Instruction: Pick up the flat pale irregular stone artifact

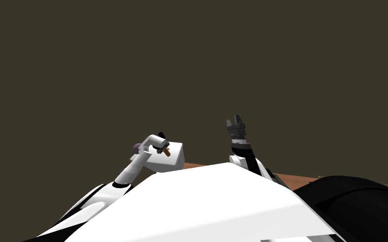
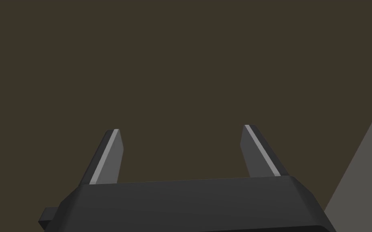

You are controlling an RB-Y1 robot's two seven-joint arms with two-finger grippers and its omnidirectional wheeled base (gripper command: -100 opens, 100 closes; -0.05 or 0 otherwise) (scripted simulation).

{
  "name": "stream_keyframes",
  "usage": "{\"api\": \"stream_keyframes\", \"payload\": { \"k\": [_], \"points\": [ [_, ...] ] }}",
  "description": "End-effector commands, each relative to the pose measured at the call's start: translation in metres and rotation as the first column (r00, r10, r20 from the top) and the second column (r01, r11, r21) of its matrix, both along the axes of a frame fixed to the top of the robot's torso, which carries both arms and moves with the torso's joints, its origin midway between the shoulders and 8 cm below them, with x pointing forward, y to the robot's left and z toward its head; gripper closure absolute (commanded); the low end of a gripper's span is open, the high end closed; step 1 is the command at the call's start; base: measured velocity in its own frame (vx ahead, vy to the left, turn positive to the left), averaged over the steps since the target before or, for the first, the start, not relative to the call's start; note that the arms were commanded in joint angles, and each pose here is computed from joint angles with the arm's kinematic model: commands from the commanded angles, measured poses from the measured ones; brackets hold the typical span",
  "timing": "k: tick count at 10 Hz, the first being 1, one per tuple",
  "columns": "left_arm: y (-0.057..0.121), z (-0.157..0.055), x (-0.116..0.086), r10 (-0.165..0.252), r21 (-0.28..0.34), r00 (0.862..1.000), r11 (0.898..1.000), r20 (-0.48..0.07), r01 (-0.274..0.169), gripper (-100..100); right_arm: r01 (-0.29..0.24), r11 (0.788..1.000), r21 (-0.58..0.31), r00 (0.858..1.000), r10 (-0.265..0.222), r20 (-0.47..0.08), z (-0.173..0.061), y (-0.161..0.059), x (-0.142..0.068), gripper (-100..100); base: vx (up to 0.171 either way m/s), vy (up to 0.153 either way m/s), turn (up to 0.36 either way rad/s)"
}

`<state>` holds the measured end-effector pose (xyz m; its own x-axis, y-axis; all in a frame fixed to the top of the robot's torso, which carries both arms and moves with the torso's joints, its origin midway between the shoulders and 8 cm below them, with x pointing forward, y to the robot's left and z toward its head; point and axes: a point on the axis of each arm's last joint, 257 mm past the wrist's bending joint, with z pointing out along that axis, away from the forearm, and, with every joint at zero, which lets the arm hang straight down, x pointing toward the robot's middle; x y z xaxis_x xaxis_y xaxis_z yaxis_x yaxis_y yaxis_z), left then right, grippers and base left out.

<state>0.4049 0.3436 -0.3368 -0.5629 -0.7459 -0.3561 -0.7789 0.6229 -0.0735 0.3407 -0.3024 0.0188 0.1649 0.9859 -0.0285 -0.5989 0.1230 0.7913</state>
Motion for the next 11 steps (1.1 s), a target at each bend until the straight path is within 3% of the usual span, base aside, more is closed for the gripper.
{"api": "stream_keyframes", "payload": {
  "k": [1, 2, 6, 7, 8, 11],
  "points": [
    [0.0, 0.0, 0.0, 0.0, 0.0, 1.0, 1.0, 0.0, 0.0, -100, 0.0, 1.0, 0.0, 1.0, 0.0, 0.0, 0.0, 0.0, 0.0, 0, -0.003, 0.009, -0.005],
    [0.0, 0.0, 0.0, 0.0, 0.0, 1.0, 1.0, 0.001, 0.0, 100, 0.0, 1.0, 0.0, 1.0, 0.0, 0.0, 0.0, 0.0, 0.0, 0, 0.0, 0.0, 0.0],
    [0.0, 0.0, 0.001, 0.001, 0.0, 1.0, 1.0, 0.004, -0.001, 100, 0.0, 1.0, 0.0, 1.0, 0.0, 0.0, 0.0, 0.0, 0.0, 0, 0.0, 0.001, 0.003],
    [0.0, 0.0, 0.001, 0.001, 0.0, 1.0, 1.0, 0.004, -0.001, 0, 0.0, 1.0, 0.0, 1.0, 0.0, 0.0, 0.0, 0.0, 0.0, 0, 0.0, 0.0, 0.0],
    [-0.002, 0.008, -0.001, -0.006, 0.0, 1.0, 1.0, -0.001, 0.006, 100, 0.0, 1.0, 0.0, 1.0, 0.0, 0.0, 0.0, 0.0, 0.0, 0, 0.004, -0.015, 0.039],
    [-0.003, 0.014, -0.001, -0.01, 0.0, 1.0, 1.0, 0.0, 0.01, 100, 0.0, 1.0, 0.0, 1.0, 0.0, 0.0, 0.0, 0.0, 0.0, 0, 0.005, -0.021, 0.031]
  ]
}}
